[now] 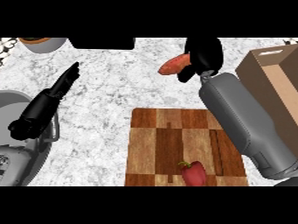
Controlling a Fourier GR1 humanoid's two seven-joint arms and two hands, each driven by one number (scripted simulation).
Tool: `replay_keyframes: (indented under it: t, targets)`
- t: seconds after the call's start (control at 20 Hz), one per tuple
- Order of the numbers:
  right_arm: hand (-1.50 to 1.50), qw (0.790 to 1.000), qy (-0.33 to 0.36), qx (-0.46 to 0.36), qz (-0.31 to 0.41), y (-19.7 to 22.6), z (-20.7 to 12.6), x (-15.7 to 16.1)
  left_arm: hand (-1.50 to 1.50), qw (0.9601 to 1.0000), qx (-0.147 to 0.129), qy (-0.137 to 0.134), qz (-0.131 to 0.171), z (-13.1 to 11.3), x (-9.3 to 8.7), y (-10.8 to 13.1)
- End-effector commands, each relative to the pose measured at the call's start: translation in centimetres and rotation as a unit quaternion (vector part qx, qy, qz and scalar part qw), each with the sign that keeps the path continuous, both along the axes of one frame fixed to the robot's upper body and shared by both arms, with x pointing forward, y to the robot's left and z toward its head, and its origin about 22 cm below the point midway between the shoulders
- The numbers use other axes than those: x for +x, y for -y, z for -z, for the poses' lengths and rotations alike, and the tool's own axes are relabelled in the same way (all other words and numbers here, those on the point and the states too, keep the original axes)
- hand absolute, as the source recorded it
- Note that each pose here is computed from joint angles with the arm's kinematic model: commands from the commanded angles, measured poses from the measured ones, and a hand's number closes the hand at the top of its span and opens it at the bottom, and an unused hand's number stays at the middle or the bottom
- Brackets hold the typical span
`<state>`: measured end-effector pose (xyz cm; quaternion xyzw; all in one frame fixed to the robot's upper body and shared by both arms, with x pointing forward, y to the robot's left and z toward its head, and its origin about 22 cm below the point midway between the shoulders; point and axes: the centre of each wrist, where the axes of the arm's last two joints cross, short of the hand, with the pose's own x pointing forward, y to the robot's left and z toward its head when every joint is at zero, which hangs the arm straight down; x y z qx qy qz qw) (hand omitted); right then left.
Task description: Pick the sweet potato from the cutting board and place it in the cardboard box
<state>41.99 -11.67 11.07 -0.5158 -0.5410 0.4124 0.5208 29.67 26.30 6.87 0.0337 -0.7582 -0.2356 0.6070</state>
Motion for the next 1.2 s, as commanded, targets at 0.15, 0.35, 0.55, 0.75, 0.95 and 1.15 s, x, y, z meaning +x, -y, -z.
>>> replay_keyframes:
  t: [0.15, 0.35, 0.55, 0.75, 0.95, 1.15]
  targets:
    - [1.5, 0.981, 0.127, 0.075, 0.127, 3.3, -6.1, 1.2, 0.0, 0.9998, 0.007, -0.005, -0.017, 0.7, -1.5, -0.7]
    - [1.5, 0.959, 0.162, 0.098, 0.213, 6.7, -7.4, 2.2, 0.0, 1.0, 0.002, -0.001, -0.008, 1.1, -1.4, -1.3]
    - [1.5, 0.942, 0.185, 0.109, 0.258, 11.1, -9.7, 2.3, 0.0, 0.9999, 0.002, -0.009, -0.01, 1.6, -0.7, -0.4]
    - [1.5, 0.935, 0.17, 0.12, 0.288, 16.0, -9.6, 1.7, 0.0, 0.9999, 0.0, -0.002, -0.015, -0.1, 0.0, -0.1]
    - [1.5, 0.941, 0.122, 0.054, 0.311, 20.5, -8.1, 0.5, 0.0, 0.9999, 0.001, 0.004, -0.012, 0.4, -1.6, -0.3]
    - [1.5, 0.945, 0.028, 0.079, 0.317, 24.1, -6.9, 0.1, 0.0, 0.9998, -0.007, 0.014, -0.01, -0.9, 0.5, 0.0]
